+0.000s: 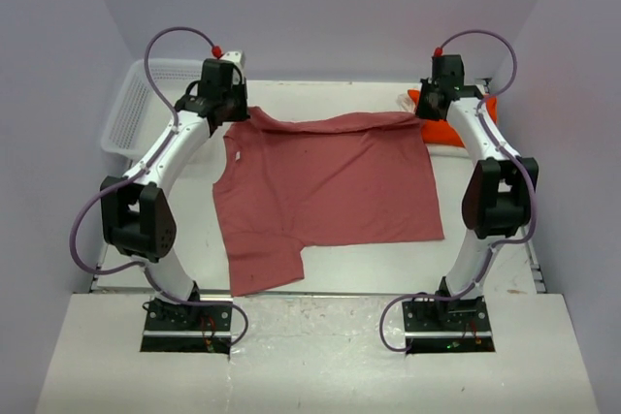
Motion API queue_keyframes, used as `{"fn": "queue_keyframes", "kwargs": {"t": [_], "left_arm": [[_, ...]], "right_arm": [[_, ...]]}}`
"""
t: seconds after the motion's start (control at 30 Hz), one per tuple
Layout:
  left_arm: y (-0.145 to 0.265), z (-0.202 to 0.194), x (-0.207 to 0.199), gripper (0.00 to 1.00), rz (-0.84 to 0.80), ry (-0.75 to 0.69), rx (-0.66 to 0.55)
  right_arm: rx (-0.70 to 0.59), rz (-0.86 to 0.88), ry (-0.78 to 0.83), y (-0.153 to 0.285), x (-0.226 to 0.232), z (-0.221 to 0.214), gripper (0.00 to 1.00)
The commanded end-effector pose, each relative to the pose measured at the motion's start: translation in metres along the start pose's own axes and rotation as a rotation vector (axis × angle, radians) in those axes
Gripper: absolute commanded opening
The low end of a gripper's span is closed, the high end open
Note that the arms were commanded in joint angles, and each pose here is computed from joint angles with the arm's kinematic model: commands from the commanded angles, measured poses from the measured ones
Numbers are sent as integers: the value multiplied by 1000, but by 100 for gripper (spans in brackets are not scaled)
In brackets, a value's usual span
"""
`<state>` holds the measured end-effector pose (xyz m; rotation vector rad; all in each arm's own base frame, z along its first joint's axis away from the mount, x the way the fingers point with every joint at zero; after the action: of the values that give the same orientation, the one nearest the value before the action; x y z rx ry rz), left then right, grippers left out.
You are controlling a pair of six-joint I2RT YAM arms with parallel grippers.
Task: Fold and stack the t-shirts
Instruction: Fold the flattened tshirt in 1/3 of the way
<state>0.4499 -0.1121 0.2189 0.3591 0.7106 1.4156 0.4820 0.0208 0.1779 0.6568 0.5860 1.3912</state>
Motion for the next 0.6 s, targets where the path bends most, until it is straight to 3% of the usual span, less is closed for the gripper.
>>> {"fn": "queue_keyframes", "kwargs": {"t": [0.0,0.57], "left_arm": [[28,9,-4,0,19,47,-72],[54,-64,27,0,170,151,-13]], "right_arm": [[-57,-28,-39,27,-2,10,0],[31,-130,-82,36,-13,-31,0]]}}
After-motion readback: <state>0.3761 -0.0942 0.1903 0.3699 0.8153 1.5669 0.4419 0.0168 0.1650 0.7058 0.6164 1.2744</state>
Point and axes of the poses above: each gripper's point midway between its finger pads, its own y axis back along the fingers, its own x axis along the line the jaws close on, z = x × y, the point moved 3 cm from there along y, back along the fingers, and after that the axes turned 7 degrees about y, right-handed, at the moved point
